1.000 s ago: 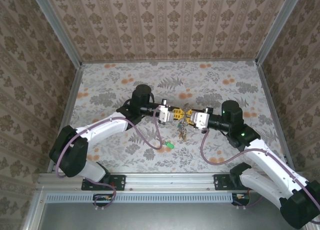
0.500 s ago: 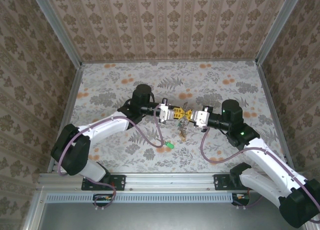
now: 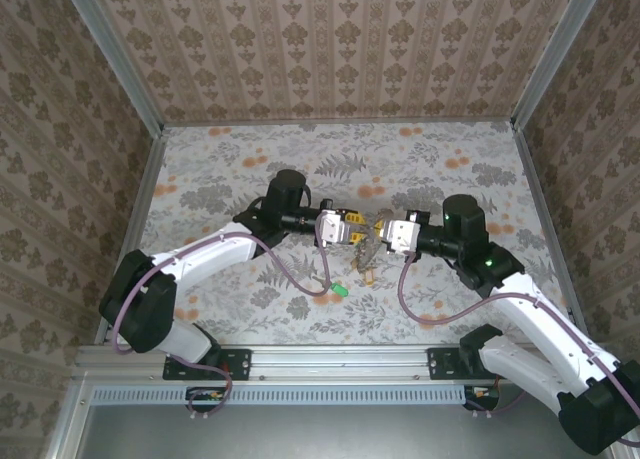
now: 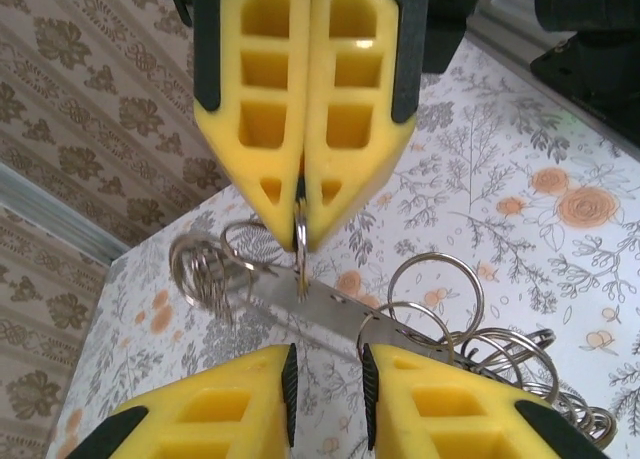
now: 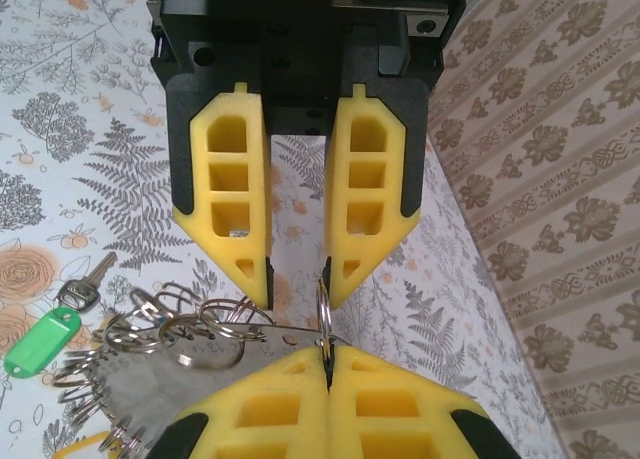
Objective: Put the keys on the keyring
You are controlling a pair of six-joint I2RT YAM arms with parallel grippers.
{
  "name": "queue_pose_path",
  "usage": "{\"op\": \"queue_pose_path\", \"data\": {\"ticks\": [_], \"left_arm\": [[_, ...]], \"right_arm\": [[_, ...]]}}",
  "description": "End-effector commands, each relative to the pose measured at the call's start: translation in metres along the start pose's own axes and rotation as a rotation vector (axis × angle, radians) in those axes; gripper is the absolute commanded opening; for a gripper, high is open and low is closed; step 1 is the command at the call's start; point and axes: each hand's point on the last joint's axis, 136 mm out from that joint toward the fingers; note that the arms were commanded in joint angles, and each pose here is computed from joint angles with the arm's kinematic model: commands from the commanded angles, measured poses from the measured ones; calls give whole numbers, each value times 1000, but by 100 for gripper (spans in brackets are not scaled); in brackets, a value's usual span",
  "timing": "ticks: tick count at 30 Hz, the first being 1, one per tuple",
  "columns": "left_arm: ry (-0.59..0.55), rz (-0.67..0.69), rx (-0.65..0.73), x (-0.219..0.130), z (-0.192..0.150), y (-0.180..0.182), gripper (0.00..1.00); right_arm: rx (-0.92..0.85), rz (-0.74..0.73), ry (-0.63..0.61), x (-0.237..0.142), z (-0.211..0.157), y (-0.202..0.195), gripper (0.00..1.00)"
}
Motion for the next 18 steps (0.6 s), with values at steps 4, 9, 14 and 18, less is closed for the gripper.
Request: {"op": "queue_pose_path", "data": {"ticks": [4,9,14,18], "left_arm": [[-9,21,74,-2,19,15,26],[-28,23,79,1,24,16,25],[-51,17,95,4,30,14,17],[-47,25,103,3,32,17,14]], "right_arm": [[-75,-20,-5,-4,11,-3,0],[-99,-18,-8,-3,12,0,0],[-109,-17,1,-3,10,1,0],[-115,-18,6,-3,9,2,0]]}}
Point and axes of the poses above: each hand's point on the last joint's axis, 136 mm out from that joint toward the fingers, its own x axis out along the fingers, its own y axis along the line the jaws close on, z = x × y, and after that the axes turned 12 degrees about x, right-handed
